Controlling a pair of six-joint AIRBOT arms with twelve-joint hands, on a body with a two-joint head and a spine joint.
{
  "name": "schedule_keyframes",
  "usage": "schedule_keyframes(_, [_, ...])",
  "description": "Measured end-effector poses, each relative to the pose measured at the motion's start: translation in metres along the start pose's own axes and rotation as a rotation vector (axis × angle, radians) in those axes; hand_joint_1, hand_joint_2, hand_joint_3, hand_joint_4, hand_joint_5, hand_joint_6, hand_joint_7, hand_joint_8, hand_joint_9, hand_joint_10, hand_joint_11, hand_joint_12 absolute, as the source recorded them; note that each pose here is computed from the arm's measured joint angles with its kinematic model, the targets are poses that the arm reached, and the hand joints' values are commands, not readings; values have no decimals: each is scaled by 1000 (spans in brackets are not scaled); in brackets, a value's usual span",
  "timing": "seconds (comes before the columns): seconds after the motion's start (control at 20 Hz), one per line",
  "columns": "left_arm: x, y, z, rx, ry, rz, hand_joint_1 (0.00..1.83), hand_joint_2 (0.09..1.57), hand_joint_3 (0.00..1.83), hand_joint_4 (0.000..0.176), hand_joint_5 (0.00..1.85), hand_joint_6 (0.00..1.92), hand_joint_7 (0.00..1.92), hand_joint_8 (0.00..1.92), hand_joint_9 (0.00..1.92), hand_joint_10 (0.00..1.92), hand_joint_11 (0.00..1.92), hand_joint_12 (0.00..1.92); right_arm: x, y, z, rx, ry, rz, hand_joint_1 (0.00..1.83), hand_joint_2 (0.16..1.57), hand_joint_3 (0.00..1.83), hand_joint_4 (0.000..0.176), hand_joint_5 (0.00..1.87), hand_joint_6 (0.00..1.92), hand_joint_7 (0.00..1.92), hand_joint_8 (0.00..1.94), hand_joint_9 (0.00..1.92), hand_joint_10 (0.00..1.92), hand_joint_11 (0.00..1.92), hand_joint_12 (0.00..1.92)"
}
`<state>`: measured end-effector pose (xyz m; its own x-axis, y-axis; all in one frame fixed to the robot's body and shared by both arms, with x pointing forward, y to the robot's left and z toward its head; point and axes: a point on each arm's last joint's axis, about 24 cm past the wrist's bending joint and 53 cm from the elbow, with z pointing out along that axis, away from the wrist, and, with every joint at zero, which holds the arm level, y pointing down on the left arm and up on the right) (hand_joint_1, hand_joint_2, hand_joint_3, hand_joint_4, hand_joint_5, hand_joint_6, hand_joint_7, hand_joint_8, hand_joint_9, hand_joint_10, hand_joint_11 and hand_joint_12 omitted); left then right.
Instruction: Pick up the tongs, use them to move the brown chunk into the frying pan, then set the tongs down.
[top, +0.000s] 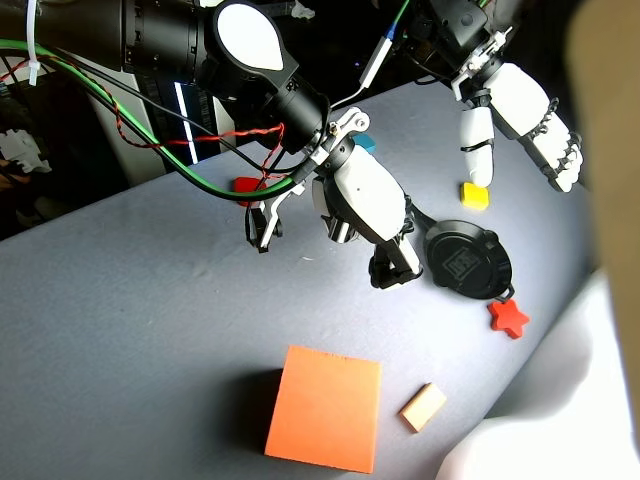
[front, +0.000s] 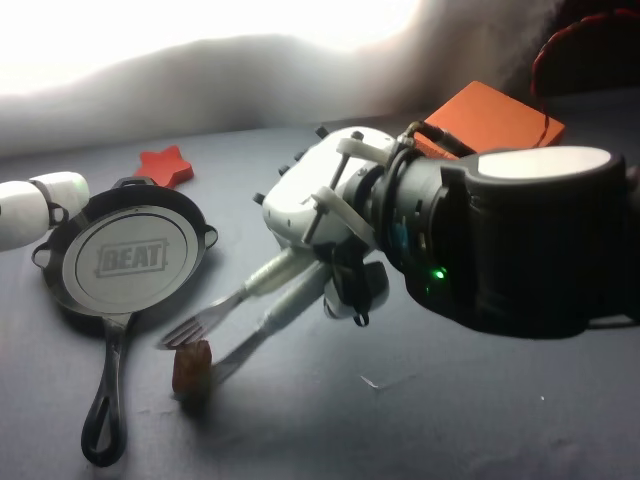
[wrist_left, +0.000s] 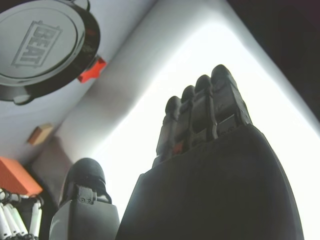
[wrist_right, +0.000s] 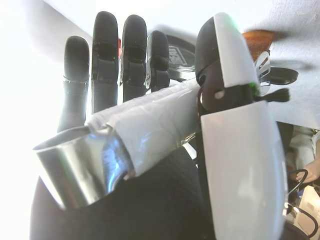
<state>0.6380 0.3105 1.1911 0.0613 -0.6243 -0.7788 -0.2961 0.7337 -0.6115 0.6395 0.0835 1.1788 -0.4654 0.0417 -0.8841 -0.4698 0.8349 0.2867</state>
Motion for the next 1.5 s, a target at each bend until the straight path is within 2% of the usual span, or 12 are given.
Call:
schedule_keyframes(0.65, [0, 0, -1, 0, -2, 1, 0, 1132, 5, 0, 16, 2, 3, 1, 0, 0, 0, 0, 10, 1, 4, 0, 11, -17, 1032, 1209, 5, 0, 870, 19, 929, 8, 884, 22, 297, 1336])
schedule_keyframes(0.7, [0, 0, -1, -1, -1, 2, 0, 1144, 11, 0, 16, 2, 7, 3, 0, 0, 0, 0, 9, 2, 5, 0, 9, -19, 1083, 1183, 71, 0, 801, 1011, 977, 11, 925, 35, 361, 1305])
schedule_keyframes(0.75, [0, 0, -1, 0, -1, 2, 0, 1150, 13, 0, 17, 3, 4, 1, 0, 0, 0, 0, 9, 2, 7, 0, 9, -19, 1074, 1239, 28, 0, 726, 1305, 982, 8, 931, 37, 350, 1360])
schedule_keyframes(1.05, [0, 0, -1, 0, -2, 4, 0, 1130, 2, 0, 29, 9, 2, 1, 0, 0, 0, 0, 11, 9, 8, -14, 11, -23, 1121, 1181, 0, 0, 870, 1151, 1259, 78, 1207, 200, 614, 1444])
schedule_keyframes(1.1, [0, 0, -1, 0, -2, 5, 0, 1122, 0, 0, 28, 8, 0, 0, 0, 0, 0, 0, 11, 9, 8, -15, 11, -23, 1200, 1143, 2, 0, 850, 1160, 1110, 731, 1232, 277, 651, 1501])
schedule_keyframes(1.15, [0, 0, -1, 0, -2, 5, 0, 1122, 0, 0, 21, 5, 0, 0, 0, 0, 0, 0, 11, 9, 8, -15, 11, -23, 1223, 1142, 0, 0, 817, 1186, 1087, 884, 1230, 428, 709, 1521])
schedule_keyframes(1.25, [0, 0, -1, -1, -2, 5, 0, 1103, 0, 0, 34, 10, 1, 0, 0, 0, 0, 0, 11, 9, 8, -14, 10, -25, 1121, 1176, 0, 0, 872, 1160, 1280, 481, 1267, 629, 858, 1418])
schedule_keyframes(1.3, [0, 0, -1, 0, -1, 5, 0, 1110, 0, 0, 33, 9, 6, 3, 0, 0, 0, 0, 11, 7, 8, -12, 10, -25, 1056, 1199, 8, 0, 836, 1239, 1358, 461, 1308, 689, 921, 1425])
schedule_keyframes(1.35, [0, 0, -1, 0, -2, 5, 0, 1110, 0, 0, 23, 5, 0, 0, 0, 0, 0, 0, 12, 5, 8, -11, 10, -31, 790, 1284, 16, 0, 932, 994, 1404, 505, 1324, 834, 985, 1485])
schedule_keyframes(1.4, [0, 0, -1, 0, -2, 6, 0, 1119, 0, 0, 20, 3, 0, 0, 0, 0, 0, 0, 15, 2, 7, -7, 17, -29, 557, 1382, 16, 0, 990, 974, 1411, 1102, 1382, 1366, 1155, 1758])
schedule_keyframes(1.45, [0, 0, -1, -1, -2, 6, 0, 1121, 0, 0, 17, 2, 0, 0, 0, 0, 0, 0, 18, 0, 6, -4, 21, -32, 373, 1457, 21, 0, 1055, 1427, 1478, 1575, 1503, 1734, 1404, 1888])
schedule_keyframes(1.5, [0, 0, -1, -1, -1, 7, 0, 1123, 0, 0, 26, 5, 7, 3, 0, 0, 0, 0, 22, -3, 5, 1, 30, -35, 401, 1499, 6, 0, 1197, 1769, 1529, 1794, 1606, 1880, 1619, 1914])
